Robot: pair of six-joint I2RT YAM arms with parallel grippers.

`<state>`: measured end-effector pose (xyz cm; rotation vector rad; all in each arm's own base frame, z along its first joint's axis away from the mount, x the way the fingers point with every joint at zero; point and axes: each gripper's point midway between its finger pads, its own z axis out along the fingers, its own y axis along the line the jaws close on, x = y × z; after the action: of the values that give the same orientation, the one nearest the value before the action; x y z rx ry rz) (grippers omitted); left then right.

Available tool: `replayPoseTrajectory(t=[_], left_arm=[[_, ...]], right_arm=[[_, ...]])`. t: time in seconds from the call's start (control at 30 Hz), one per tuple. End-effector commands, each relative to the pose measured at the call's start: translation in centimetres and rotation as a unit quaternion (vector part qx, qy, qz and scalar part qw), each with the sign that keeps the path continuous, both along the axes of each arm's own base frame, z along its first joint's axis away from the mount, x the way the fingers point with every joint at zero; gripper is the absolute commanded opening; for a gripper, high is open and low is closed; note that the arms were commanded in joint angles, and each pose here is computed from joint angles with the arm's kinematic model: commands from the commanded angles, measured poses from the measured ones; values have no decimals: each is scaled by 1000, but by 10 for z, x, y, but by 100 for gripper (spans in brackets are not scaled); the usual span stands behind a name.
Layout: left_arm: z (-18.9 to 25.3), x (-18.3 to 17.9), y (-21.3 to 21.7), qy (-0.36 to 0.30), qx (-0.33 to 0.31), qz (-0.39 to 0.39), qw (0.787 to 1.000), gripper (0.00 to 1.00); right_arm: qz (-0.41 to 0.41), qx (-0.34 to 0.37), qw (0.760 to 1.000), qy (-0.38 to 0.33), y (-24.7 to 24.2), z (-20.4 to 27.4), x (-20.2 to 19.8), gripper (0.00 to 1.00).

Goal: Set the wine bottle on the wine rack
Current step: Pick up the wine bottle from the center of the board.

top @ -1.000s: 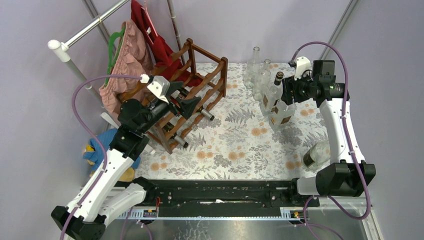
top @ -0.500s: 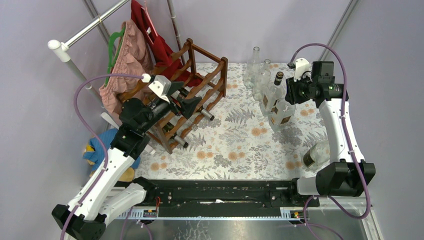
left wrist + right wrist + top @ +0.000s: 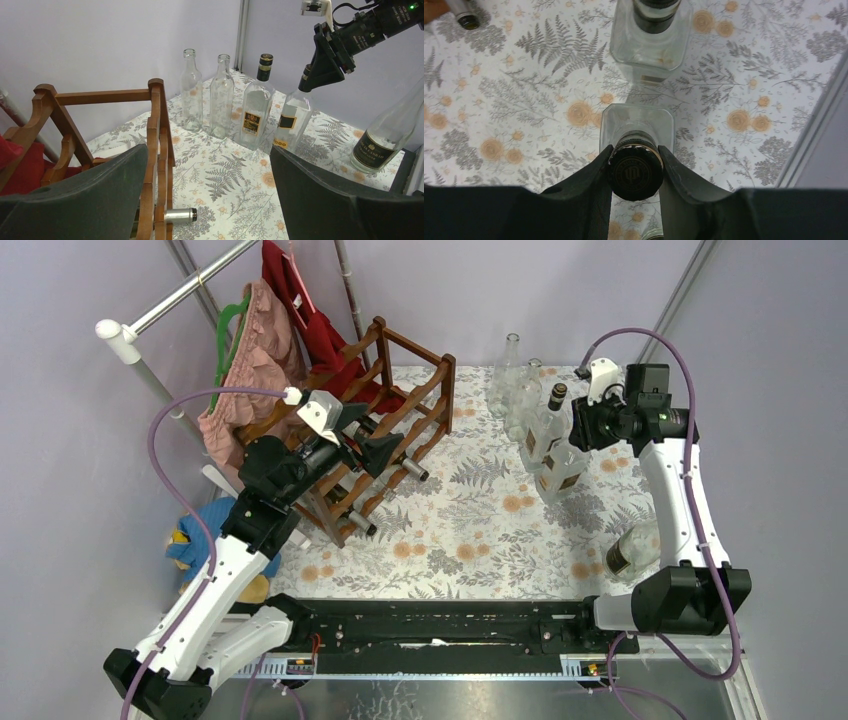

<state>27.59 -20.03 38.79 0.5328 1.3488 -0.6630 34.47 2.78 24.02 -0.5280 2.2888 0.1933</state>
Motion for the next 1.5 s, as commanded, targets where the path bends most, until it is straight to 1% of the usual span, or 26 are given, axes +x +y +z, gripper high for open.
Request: replayPoseTrajectory(t=[0.0,0.23,0.37,0.47,0.57,0.63,0.7,0.83,0.9,1.03,1.13,1.3,1.47], left_arm=[[12,-2,-4,-29,-10,-11,999,99],[11,-4,-8,-28,-7,-24,999,99],[9,-9,-15,-35,-3,-47,998,99],[9,-27,-32,-57,8,-108,993,99],[4,-53,-52,-79,22,-174,981,99],[-4,-68,-66,-100,43,-208,972,99],[-16,-80,-82,-102,59,-240,964,99],[-51,-90,-115,-85,103,-267,955,99],[-76,-89,-130,-65,129,-266,953,99],[-131,-82,-158,0,188,-261,947,99],[-158,-74,-166,22,218,-255,942,99],[-188,-61,-163,10,260,-233,937,99],[-207,-58,-167,27,271,-234,933,99]], right_arm=[[41,61,997,-26,26,39,-20,1],[54,97,993,-35,39,50,-37,0],[65,135,988,-31,51,54,-44,0],[73,172,982,-23,62,54,-49,0],[77,198,977,-17,70,54,-54,0],[78,215,973,-15,74,53,-58,0],[79,238,968,-8,80,51,-62,0],[86,290,953,6,93,44,-71,0],[86,309,947,9,97,42,-73,0],[87,347,934,13,105,43,-81,0],[85,374,923,23,111,41,-87,0],[80,408,909,34,116,34,-92,0],[77,436,895,55,121,28,-93,0]])
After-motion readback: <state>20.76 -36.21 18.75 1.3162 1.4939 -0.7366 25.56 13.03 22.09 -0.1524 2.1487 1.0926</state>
